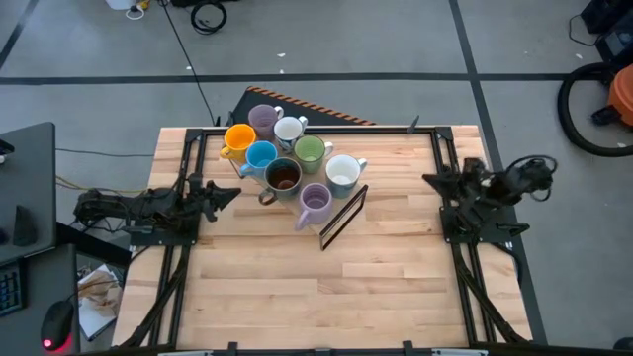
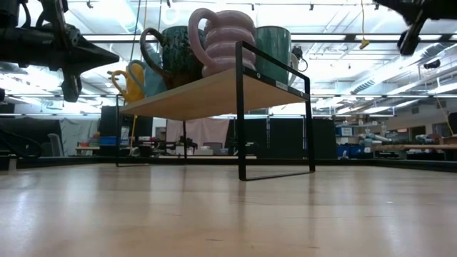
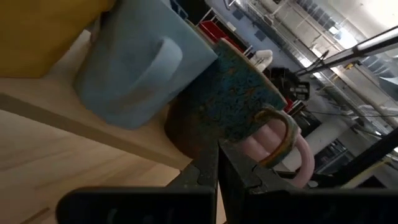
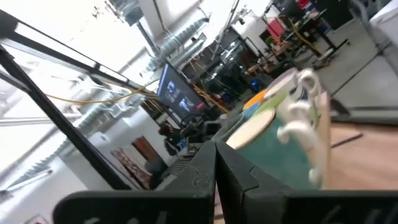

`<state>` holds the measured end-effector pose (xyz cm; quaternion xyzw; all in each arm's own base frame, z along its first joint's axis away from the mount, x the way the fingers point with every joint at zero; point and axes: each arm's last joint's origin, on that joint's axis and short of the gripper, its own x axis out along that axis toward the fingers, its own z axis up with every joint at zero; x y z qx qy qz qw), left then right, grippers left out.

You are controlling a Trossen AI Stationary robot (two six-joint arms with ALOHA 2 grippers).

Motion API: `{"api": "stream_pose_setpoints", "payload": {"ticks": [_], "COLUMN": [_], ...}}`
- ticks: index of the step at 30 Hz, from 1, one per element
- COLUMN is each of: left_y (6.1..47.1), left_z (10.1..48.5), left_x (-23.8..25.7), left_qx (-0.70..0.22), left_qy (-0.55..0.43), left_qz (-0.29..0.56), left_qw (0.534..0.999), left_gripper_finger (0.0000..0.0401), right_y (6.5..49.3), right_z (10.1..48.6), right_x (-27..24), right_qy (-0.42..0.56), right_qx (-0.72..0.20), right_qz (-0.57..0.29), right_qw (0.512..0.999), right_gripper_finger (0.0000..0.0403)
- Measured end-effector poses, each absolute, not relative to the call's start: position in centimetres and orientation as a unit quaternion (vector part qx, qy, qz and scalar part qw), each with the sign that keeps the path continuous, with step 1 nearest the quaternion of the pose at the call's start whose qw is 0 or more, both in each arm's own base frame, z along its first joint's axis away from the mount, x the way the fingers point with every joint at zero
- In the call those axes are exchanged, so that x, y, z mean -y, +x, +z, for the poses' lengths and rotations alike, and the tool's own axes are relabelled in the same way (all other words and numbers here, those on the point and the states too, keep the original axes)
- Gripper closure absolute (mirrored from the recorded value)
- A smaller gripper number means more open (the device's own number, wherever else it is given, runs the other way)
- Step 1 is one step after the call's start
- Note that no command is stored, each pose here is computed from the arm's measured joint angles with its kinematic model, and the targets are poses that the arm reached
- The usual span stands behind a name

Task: Place coffee mugs
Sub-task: Return to Home Position

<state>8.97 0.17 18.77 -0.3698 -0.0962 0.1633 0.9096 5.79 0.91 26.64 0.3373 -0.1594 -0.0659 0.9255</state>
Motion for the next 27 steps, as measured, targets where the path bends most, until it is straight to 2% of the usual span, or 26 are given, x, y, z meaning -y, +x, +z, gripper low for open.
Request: {"api": "stream_pose_setpoints", "payload": {"ticks": [10,19,27], "left_y": [9.0,9.0,9.0], "left_z": [18.8,18.5,18.4], "left_x": [-0.2,-0.2,-0.3], "left_qx": [0.1,0.091,0.063], "left_qy": [-0.38,-0.365,-0.27], "left_qz": [0.168,0.183,0.195], "left_qw": [0.904,0.908,0.941], "left_gripper_finger": [0.0393,0.0392,0.0392], "right_y": [7.6,7.7,7.8], "right_z": [21.5,21.3,21.2], "right_x": [-1.9,-1.9,-2.0], "right_qy": [0.372,0.384,0.267], "right_qx": [0.26,0.25,0.236], "right_qz": [-0.025,-0.032,-0.061], "right_qw": [0.891,0.888,0.932], "right_gripper_finger": [0.0392,0.0389,0.0387]}}
